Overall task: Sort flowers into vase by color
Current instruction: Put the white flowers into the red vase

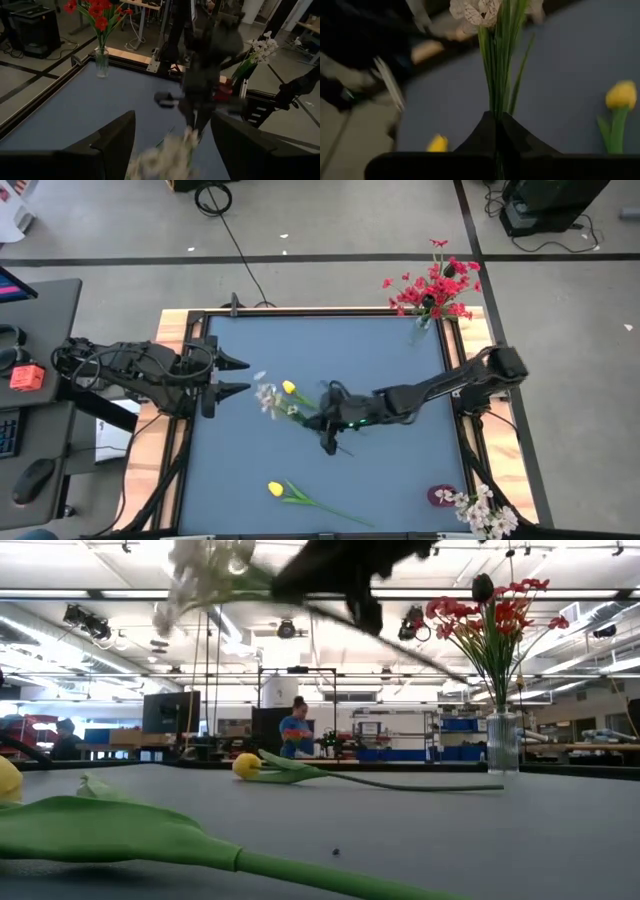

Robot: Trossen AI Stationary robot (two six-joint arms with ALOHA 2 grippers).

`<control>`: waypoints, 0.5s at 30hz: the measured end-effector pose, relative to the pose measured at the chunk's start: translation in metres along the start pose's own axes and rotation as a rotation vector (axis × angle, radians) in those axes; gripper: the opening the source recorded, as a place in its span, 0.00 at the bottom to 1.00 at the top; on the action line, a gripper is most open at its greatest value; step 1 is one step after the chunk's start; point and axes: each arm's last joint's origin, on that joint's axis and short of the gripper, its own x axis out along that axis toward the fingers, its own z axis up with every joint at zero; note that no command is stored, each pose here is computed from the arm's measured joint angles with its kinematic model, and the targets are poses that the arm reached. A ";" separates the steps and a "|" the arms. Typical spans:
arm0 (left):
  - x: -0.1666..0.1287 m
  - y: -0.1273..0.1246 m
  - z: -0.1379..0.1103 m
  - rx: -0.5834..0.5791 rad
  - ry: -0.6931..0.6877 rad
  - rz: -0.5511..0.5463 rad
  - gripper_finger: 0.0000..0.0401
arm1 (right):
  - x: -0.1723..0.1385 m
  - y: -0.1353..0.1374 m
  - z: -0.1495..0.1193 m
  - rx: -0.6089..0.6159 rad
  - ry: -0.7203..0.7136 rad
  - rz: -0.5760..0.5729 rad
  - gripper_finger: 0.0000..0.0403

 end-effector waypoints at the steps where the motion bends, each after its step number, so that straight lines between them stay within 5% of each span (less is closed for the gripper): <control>1: 0.000 0.000 0.000 0.000 0.000 0.000 0.66 | -0.007 0.001 0.001 0.002 -0.040 0.018 0.03; 10: 0.000 0.000 0.000 0.000 0.000 0.000 0.66 | -0.085 0.000 -0.025 -0.039 -0.426 0.305 0.03; 15: 0.000 0.000 0.000 0.000 0.000 0.000 0.66 | -0.121 -0.007 -0.055 -0.098 -0.449 0.471 0.03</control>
